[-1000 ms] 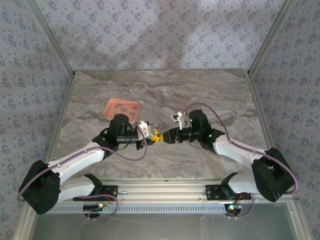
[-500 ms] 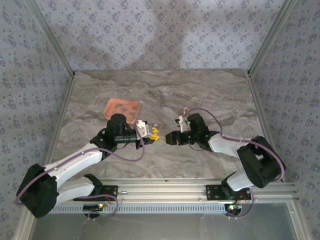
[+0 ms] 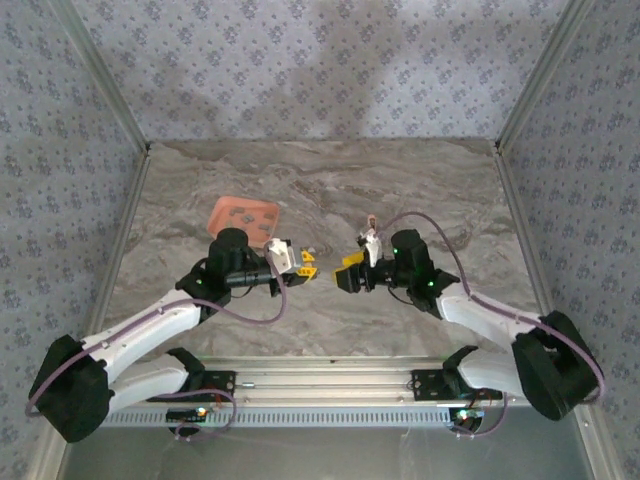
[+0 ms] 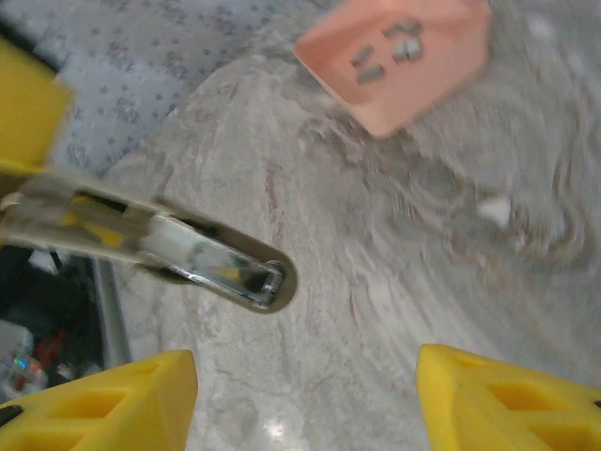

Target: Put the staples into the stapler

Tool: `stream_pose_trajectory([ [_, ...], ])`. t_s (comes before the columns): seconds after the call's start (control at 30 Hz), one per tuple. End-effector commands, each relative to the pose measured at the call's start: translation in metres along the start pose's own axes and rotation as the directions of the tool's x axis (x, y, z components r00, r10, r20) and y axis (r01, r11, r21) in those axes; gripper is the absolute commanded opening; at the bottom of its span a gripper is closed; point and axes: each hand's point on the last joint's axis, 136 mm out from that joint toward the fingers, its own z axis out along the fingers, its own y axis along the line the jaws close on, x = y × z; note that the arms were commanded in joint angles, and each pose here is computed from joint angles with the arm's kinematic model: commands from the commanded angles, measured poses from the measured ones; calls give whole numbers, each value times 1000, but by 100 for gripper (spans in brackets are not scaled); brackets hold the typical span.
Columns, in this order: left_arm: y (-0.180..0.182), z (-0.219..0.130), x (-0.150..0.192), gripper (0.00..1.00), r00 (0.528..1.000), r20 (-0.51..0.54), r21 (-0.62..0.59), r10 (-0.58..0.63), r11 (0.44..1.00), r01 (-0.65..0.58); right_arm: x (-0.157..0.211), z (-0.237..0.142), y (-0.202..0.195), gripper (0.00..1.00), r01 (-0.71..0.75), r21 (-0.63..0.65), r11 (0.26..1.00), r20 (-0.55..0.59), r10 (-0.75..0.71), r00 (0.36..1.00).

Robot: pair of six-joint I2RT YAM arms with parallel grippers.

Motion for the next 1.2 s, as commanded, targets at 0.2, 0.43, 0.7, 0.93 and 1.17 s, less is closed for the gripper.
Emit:
stream_pose_trajectory([
  [0.2,-18,-3,-15,5,998,57,108,23,994,-29,4,20,20,65,597,-56,800,-68,-600,797],
  [0.43,-21,-4,-19,5,997,66,133,29,990,-38,-10,35,32,65,589,-120,799,22,-591,806],
  [0.7,-22,-3,-20,6,997,68,137,27,990,-36,-12,41,51,61,583,-238,777,89,-580,810],
  [0.93,-21,-3,-22,6,997,76,138,27,990,-38,-12,47,60,55,565,-298,770,111,-560,821],
  [1.17,-21,-3,-24,6,996,80,136,27,990,-38,-11,50,64,47,551,-332,766,117,-546,829],
])
